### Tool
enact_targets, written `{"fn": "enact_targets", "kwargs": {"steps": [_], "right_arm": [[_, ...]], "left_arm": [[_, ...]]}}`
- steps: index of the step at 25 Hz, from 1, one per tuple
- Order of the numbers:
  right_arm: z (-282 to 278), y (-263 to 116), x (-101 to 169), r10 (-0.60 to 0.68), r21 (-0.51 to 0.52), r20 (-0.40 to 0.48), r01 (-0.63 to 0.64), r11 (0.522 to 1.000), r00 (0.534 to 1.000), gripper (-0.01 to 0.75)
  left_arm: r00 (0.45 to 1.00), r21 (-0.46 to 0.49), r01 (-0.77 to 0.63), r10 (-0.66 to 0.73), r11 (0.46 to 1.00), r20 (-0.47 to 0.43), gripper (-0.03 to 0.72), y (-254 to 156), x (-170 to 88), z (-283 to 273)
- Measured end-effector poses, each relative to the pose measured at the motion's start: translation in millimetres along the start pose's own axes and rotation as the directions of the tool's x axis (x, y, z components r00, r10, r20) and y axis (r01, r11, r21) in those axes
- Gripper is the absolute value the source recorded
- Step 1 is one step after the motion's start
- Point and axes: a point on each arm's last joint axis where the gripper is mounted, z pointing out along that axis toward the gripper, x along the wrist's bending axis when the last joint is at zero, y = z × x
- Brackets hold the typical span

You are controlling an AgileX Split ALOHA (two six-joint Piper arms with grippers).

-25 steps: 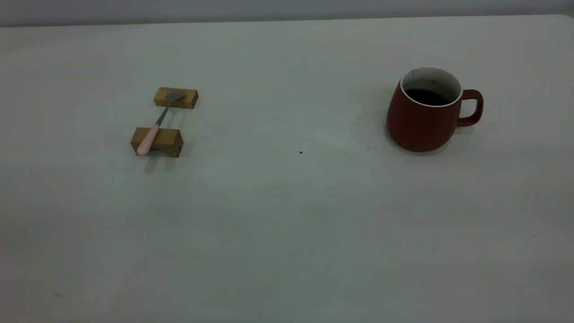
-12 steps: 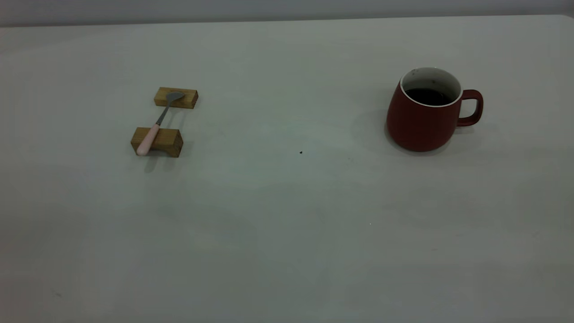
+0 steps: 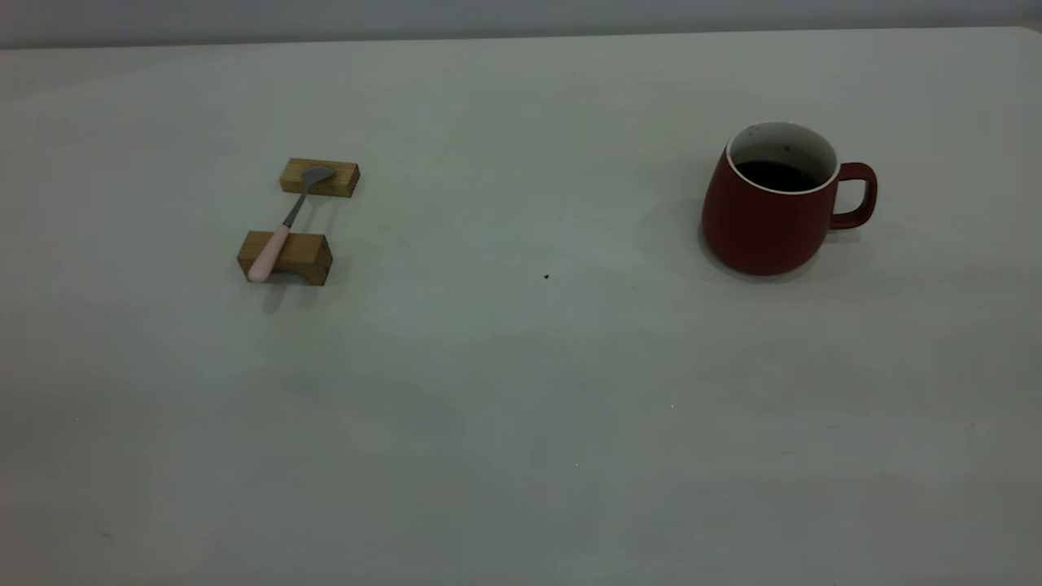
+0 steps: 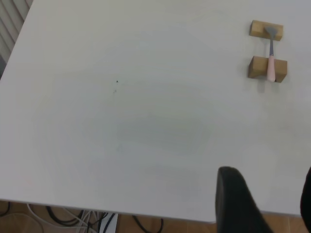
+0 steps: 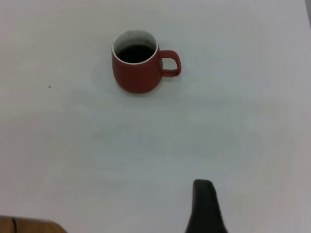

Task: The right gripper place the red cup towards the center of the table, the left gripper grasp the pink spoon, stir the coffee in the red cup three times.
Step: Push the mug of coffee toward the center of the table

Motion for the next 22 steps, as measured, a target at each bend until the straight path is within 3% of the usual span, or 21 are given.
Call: {"fn": "enact_targets", "kwargs": {"steps": [4,10,15,22], "right_arm": [[-3,13,0,0.016,-0.017,-0.006,-0.016,1.000,1.000,0.589],[27,73,-8,0.007,0.148,0.005,-0.008,0.989,1.000,0.616],[94,114,-17,-0.057,0.280,-0.017,0.059,0.958,0.998,0.697],[199,125,-25,-0.210,0.420,-0.148,0.254,0.871,0.966,0.728]], "left_arm": [[1.000,0.000,0.000,0.000,1.000,0.000,0.403,0,0,0],[1.000,0.000,0.000,0.000,1.000,0.000,0.403,0,0,0],[1.000,0.000,0.000,0.000,1.000,0.000,0.403,0,0,0],[1.000,0.000,0.000,0.000,1.000,0.000,0.403,0,0,0]]}}
